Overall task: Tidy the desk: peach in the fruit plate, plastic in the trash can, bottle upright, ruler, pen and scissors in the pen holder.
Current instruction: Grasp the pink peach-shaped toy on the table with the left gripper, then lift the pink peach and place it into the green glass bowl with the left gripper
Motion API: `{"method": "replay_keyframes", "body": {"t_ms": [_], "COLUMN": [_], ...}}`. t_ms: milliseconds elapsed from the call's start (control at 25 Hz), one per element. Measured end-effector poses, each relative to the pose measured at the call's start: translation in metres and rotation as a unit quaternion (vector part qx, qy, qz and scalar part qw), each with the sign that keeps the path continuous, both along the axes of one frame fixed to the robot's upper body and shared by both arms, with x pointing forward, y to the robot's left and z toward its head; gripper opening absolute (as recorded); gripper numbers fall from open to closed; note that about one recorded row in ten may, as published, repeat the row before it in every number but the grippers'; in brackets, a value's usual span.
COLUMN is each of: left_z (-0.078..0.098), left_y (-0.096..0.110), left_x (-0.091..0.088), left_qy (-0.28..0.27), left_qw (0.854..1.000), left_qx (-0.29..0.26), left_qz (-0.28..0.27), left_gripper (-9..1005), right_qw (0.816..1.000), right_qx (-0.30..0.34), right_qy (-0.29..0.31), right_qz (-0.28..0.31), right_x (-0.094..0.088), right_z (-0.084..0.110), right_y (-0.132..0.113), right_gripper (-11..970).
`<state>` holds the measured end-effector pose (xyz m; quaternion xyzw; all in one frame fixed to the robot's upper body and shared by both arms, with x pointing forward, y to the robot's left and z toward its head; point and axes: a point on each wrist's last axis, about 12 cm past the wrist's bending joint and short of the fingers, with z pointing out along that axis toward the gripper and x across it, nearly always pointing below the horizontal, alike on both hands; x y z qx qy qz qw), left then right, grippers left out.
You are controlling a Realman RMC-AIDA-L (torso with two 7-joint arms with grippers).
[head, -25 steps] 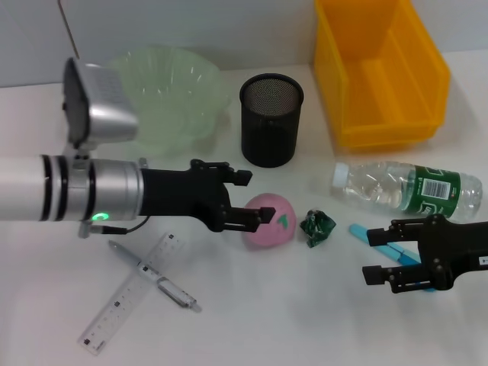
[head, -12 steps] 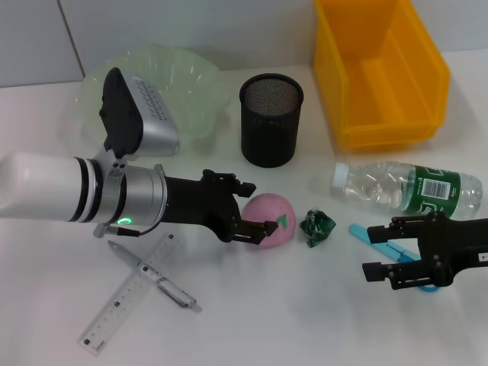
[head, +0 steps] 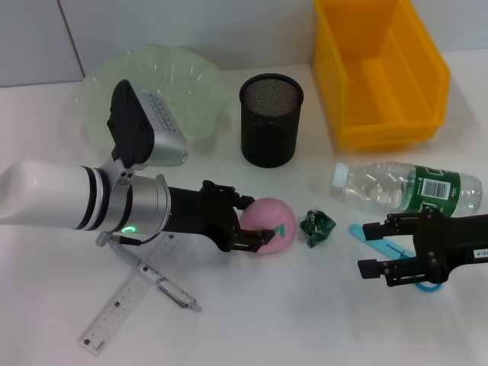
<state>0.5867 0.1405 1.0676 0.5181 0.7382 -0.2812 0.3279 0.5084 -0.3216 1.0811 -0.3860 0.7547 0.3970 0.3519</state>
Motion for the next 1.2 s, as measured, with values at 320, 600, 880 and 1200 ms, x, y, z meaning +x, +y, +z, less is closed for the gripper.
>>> {"method": "replay_keyframes", "body": {"t_ms": [320,600,880,1200], "left_z": [0.003,0.023,0.055,0.036], "left_y": [0.000,0.015,0.061,0.096], "left_x": [-0.001,-0.007,0.002,0.021], "left_qy": [0.003,-0.020,-0.088,-0.159], "left_qw": [1.000,0.996,0.964,0.883], "left_qx": [-0.021,-0.089,-0.208,-0.320], "left_qz": [0.005,0.023,0.139,0.305], "left_gripper": [609,379,311,258], "right_qw": [1.000,1.000,1.000,1.000], "right_qx": [0.000,0.000,0.001,0.002], "right_qy": [0.000,0.001,0.002,0.002], "right_qz": [-0.003,-0.004,-0.004,-0.004], "right_x": [0.000,0.000,0.000,-0.001], "right_z": [-0.001,-0.002,-0.002,-0.002], "right_y": [0.001,0.001,0.001,0.002], "right_gripper": [749,749,749,748]}}
